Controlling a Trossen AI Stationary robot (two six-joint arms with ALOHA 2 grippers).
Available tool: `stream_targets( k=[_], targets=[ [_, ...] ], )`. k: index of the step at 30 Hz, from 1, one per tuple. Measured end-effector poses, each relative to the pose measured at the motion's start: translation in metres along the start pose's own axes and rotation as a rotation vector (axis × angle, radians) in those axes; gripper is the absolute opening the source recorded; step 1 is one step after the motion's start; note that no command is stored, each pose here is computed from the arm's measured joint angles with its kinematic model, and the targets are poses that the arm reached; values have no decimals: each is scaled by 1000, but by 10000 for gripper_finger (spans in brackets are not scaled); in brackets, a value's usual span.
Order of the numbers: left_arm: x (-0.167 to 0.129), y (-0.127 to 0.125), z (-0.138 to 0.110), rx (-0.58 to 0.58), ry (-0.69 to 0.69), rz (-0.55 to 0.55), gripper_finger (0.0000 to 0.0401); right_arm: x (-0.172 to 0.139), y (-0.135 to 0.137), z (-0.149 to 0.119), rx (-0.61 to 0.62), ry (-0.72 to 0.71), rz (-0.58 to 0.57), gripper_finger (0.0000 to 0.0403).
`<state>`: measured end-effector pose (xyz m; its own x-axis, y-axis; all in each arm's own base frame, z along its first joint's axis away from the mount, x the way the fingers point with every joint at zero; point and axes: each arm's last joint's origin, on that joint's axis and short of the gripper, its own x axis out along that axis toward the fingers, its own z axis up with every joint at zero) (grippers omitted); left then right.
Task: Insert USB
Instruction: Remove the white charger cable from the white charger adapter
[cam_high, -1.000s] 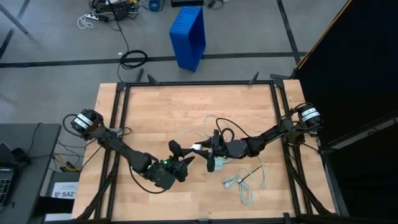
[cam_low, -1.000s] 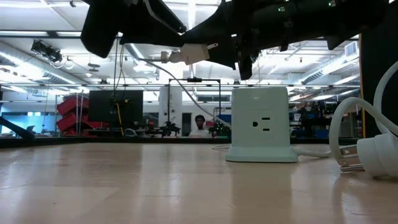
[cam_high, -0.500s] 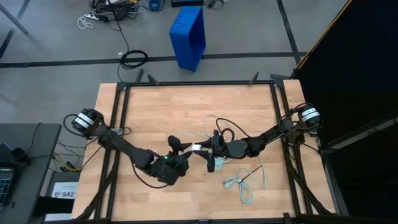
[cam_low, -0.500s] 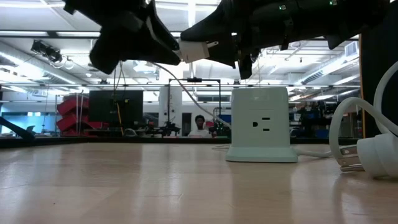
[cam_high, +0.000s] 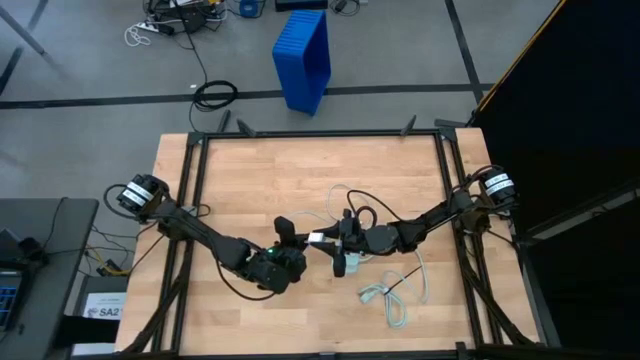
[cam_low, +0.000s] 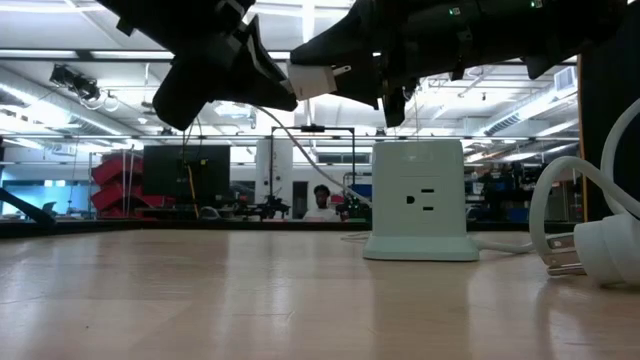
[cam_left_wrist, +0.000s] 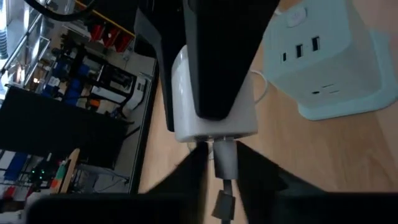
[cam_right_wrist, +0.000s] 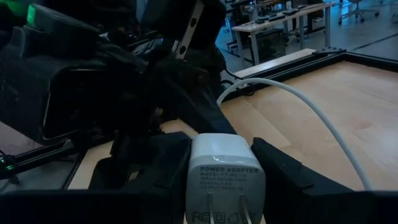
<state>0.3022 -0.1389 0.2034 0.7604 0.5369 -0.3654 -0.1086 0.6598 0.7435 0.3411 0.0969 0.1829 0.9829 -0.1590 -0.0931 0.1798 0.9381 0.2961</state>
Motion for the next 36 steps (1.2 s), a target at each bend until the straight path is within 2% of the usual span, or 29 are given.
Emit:
stream_targets(
  k=[13, 16, 22, 30, 36],
  targets=[
    [-2, 0, -2, 31, 30, 49, 4, -8, 4, 11, -2, 0, -39, 116],
    [-3, -3, -6, 53, 41, 22, 2, -15, 8, 16, -26, -3, -74, 116],
    [-3, -3, -15, 63, 98, 10, 2, -27, 11, 17, -93, 36, -192, 116],
    [6, 2, -26, -5, 153, -138, 1, -34, 1, 10, -176, 105, -373, 116],
    [15, 7, -62, -76, 254, -188, 1, -48, -7, 17, -211, 141, -488, 116]
  ],
)
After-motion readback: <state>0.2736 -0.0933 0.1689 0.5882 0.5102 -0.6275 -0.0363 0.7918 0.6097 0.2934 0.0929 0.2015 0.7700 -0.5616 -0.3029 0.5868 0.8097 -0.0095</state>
